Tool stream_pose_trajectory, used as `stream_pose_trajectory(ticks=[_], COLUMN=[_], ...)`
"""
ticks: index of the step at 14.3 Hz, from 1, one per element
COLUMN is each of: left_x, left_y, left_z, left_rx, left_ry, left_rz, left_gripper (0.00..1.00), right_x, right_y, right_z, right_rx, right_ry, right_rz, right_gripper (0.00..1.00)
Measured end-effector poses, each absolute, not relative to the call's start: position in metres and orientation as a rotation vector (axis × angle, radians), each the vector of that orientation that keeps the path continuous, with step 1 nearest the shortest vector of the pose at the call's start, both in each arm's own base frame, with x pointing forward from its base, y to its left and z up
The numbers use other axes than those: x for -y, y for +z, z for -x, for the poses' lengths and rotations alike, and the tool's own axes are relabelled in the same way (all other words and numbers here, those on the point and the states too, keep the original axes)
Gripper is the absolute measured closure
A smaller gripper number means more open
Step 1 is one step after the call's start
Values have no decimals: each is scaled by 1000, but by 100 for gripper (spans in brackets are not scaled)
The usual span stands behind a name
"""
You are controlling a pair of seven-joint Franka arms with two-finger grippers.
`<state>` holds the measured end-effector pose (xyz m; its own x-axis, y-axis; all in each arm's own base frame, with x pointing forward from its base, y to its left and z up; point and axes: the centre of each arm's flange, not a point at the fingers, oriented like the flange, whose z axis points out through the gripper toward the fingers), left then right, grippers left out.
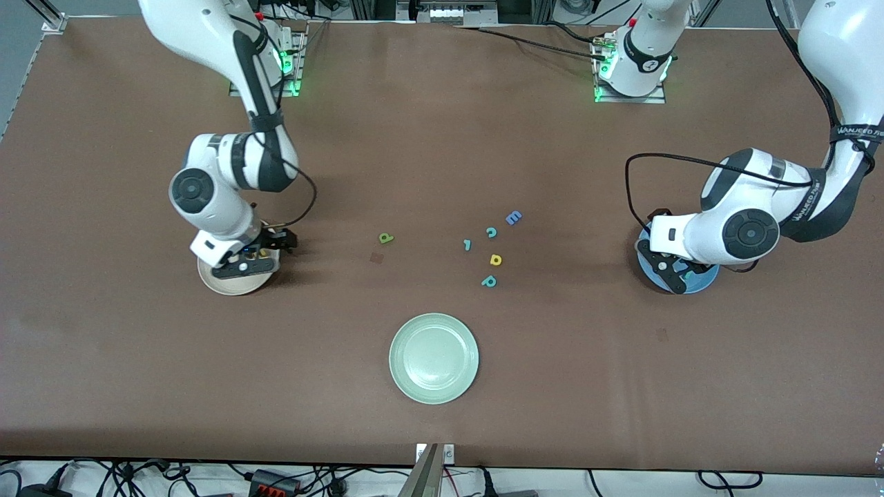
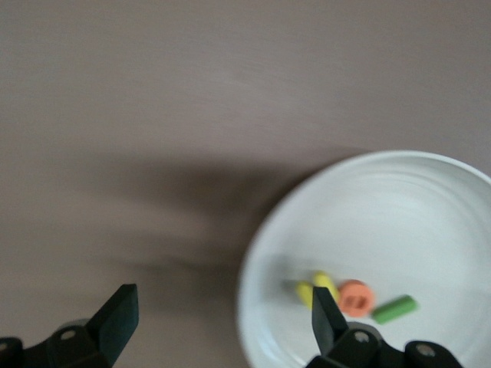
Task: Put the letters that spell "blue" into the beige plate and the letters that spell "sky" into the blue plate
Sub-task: 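Reach the right gripper to green 'p' while the left gripper withdraws upward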
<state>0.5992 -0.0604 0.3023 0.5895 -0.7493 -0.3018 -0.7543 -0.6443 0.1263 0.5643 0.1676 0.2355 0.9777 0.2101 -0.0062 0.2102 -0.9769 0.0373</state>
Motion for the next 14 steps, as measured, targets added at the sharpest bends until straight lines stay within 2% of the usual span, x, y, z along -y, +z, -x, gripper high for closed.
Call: stream_pose_trajectory(ticks=[5, 11, 14], left_x=[61, 84, 82], left_y=[335, 434, 474], left_z=[-620, -642, -645], left_rx=[-1262, -966, -806], left_ry=[421, 420, 411], left_rz=[2804, 2882, 2938], left_gripper=[0, 0, 0], right_x=[-280, -391, -408], right_y=[238, 215, 192], right_z=[-534, -509, -499], right_rx=[-410, -642, -644], right_ry=[43, 109, 83], right_rz=[-3072, -2990, -2981], right_gripper=[0, 0, 0])
